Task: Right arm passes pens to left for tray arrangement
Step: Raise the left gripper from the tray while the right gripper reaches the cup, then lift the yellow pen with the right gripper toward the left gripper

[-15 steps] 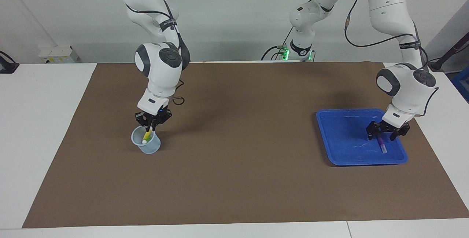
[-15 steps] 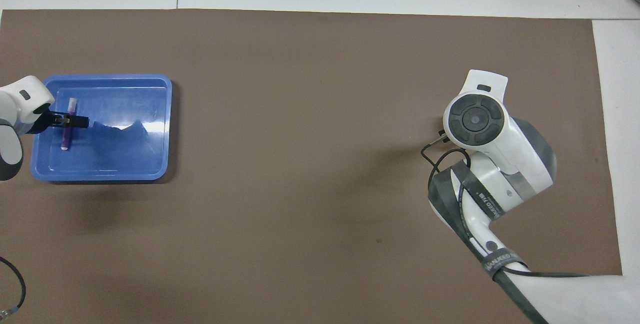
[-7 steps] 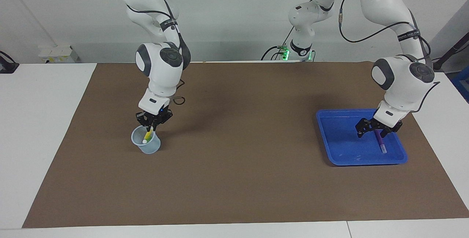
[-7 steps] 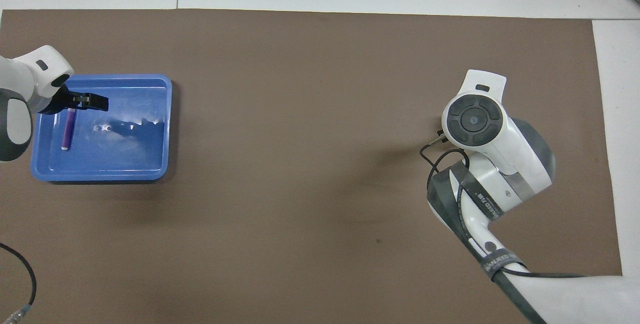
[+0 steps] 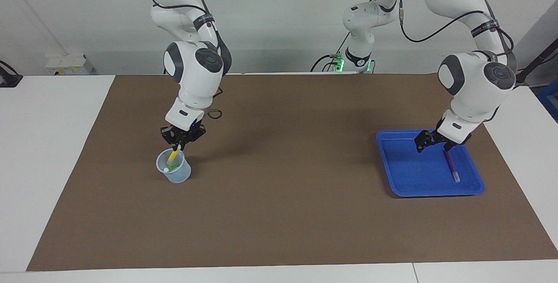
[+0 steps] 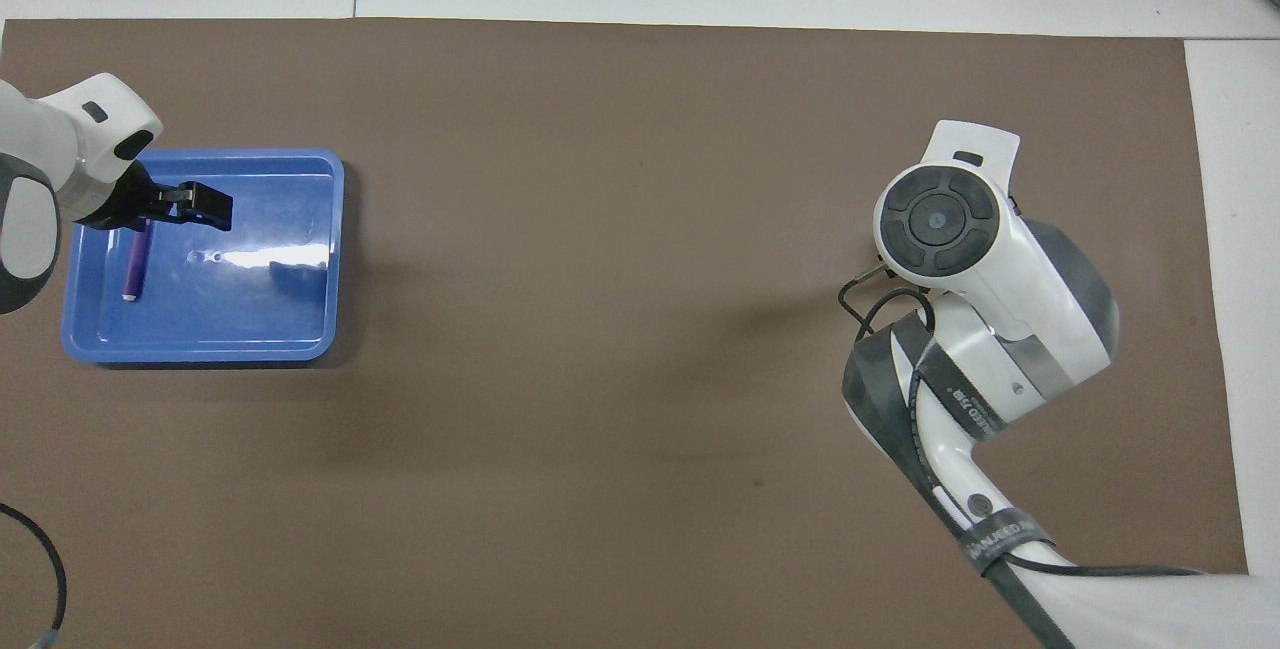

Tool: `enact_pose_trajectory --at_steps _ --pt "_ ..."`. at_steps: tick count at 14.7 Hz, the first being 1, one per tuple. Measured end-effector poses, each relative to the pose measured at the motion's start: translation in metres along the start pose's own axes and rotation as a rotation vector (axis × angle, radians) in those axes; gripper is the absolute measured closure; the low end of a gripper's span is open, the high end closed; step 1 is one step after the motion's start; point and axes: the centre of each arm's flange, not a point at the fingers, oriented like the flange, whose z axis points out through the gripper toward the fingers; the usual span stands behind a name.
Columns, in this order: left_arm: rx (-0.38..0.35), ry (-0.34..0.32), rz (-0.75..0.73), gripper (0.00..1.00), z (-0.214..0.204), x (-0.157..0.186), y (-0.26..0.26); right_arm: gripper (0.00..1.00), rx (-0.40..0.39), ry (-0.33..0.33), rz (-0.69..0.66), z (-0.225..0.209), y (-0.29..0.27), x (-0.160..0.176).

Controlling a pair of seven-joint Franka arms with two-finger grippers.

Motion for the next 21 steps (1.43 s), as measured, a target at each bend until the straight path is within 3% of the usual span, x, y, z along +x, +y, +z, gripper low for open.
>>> enact_pose_trajectory --at_steps 6,9,15,21 --pt "-0.062 -0.046 -0.098 0.0 -0.029 0.001 0.002 0.83 -0.032 0.025 -0.014 -0.063 -0.009 -0.007" --pt "-0.073 -0.08 -0.176 0.01 -0.033 -0.002 0.005 0.83 -0.022 0.0 -0.024 -0.089 -0.012 -0.013" --pt "-0.222 -0.229 -0.418 0.01 -0.029 -0.013 0.037 0.83 0.163 -0.033 0.056 -0.128 0.007 -0.02" --pt "-0.421 -0.478 -0.798 0.01 -0.037 -0.026 0.07 0.83 0.41 -0.137 0.218 -0.139 0.048 -0.047"
